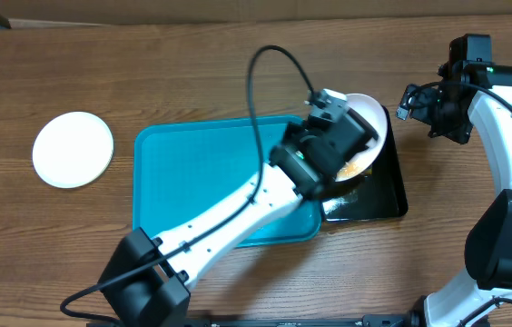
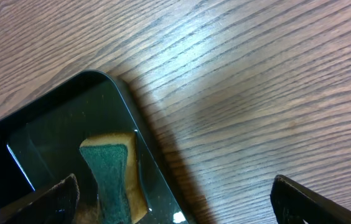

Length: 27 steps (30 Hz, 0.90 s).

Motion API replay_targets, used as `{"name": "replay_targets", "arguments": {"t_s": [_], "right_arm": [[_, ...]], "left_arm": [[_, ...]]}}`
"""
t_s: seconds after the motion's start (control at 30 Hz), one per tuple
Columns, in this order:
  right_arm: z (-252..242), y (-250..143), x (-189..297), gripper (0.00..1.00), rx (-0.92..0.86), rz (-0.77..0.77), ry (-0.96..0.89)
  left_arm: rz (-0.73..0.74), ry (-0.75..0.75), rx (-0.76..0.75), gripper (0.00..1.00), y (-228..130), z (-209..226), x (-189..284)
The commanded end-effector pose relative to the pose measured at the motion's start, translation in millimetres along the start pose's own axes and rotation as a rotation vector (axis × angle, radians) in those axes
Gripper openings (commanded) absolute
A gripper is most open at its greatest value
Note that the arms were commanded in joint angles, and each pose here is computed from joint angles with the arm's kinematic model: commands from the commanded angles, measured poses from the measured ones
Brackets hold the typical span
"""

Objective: Clean dirty plates on tray and stack at the side
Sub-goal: 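Lift the white plate by its rim with the left gripper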

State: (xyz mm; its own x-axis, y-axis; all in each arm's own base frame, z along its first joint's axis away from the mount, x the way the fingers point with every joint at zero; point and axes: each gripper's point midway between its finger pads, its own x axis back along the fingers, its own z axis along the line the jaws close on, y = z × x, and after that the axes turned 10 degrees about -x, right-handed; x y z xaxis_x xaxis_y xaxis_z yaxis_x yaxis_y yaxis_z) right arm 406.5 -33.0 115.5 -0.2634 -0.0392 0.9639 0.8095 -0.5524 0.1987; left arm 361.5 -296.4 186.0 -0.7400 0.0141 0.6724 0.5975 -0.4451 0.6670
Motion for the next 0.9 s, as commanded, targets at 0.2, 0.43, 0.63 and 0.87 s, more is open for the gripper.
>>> {"name": "replay_targets", "arguments": {"t_s": [0.2,0.43,0.63,0.87], "right_arm": [[6,9,13,1.0,0.0,-0.042,0.019],[6,9,13,1.0,0.0,-0.042,0.019],[6,9,13,1.0,-0.001,-0.041,0.019],[6,9,13,1.0,0.0,-0.042,0.019]], "left_arm": [[-0.201,0.29,-0.135,0.04,35,1,46],[-0.273,0.377,-0.207,0.04,42,-9,74],[-0.281,0.398,-0.21,0.04,43,-8,77],[-0.169,0.189,-0.161,0.04,28,-15,41]]}}
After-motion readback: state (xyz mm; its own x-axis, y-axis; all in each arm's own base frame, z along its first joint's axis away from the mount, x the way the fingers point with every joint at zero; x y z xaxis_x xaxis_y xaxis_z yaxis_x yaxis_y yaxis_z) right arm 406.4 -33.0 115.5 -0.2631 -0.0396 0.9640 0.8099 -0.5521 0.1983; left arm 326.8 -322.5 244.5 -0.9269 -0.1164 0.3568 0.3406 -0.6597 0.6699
